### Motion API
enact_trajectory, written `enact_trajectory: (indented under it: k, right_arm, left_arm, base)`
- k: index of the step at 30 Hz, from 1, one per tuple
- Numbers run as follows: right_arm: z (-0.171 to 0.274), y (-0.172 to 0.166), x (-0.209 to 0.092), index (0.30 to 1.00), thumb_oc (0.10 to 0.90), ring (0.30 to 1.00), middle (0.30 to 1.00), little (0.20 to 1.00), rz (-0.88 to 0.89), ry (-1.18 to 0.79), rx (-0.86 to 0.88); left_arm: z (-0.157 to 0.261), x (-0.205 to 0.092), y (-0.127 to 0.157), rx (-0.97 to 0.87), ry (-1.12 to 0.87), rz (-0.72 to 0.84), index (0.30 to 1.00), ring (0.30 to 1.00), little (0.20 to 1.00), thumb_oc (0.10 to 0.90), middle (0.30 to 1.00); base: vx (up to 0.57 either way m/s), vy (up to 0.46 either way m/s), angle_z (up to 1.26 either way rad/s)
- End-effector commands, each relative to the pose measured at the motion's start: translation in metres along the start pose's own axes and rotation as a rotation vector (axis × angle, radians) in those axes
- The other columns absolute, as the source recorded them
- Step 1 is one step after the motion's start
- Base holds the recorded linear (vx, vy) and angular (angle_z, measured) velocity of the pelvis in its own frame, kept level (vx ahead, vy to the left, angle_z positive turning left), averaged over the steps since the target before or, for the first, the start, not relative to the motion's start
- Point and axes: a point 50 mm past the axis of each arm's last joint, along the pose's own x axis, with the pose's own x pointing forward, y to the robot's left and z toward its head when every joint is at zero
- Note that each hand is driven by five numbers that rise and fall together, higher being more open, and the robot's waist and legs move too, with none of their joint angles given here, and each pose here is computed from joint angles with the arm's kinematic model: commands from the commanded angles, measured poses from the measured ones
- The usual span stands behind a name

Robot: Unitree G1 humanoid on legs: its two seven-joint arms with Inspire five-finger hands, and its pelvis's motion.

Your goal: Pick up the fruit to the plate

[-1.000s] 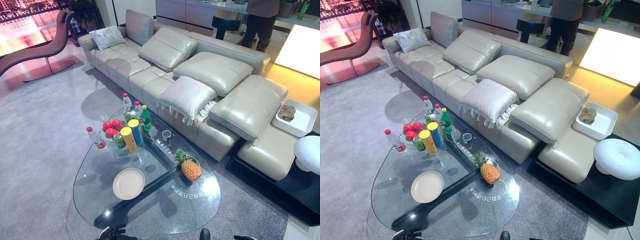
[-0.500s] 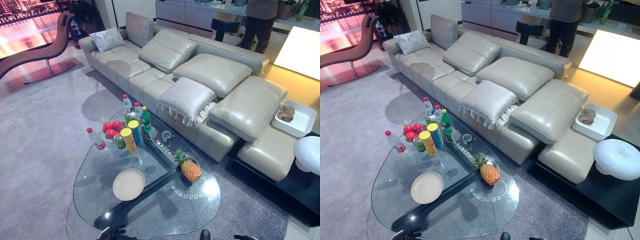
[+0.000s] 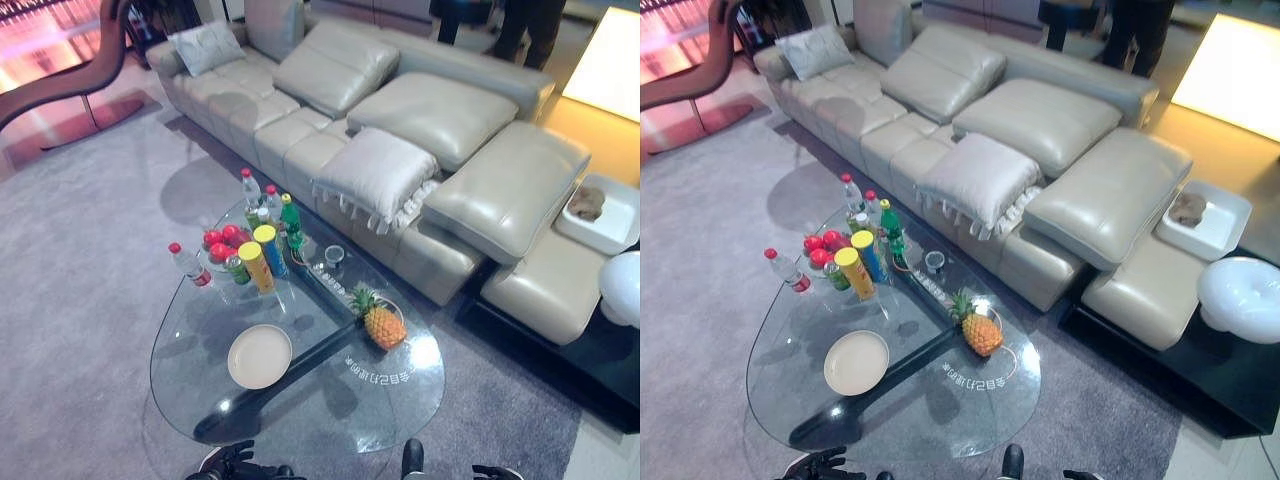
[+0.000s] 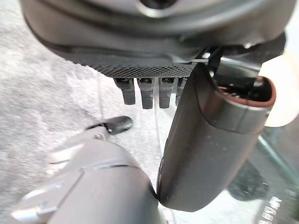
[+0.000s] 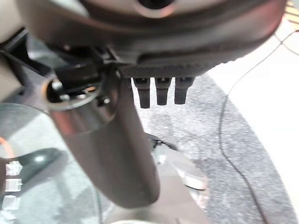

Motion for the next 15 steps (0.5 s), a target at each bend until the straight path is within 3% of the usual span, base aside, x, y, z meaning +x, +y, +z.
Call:
enact_trajectory:
  k: [1,9,15]
  right_arm:
    - [0.026,-0.011,0.001,0.9,0.8,0.9,0.9,0.9,-0.049,-0.043,0.032]
    - [0.077,-0.033,-0.004,0.9,0.8,0.9,0.9,0.9,-0.119,-0.21,0.051]
    - [0.137,-0.051,-0.021,0.9,0.8,0.9,0.9,0.9,-0.233,-0.479,0.116]
  left_arm:
    - [0.028,0.0,0.024,-0.025,-0.065,0.065,0.9,0.9,0.9,0.8,0.9]
    - [0.079,0.002,0.022,-0.11,-0.199,-0.064,0.9,0.9,0.9,0.8,0.9]
    - [0.145,-0.007,0.035,-0.266,-0.434,-0.084,0.9,0.9,0.9,0.8,0.9]
  base:
    - [-0.13,0.037,-0.04]
    - [-0.1,0.039,-0.09]
    - [-0.15,0.003,-0.05]
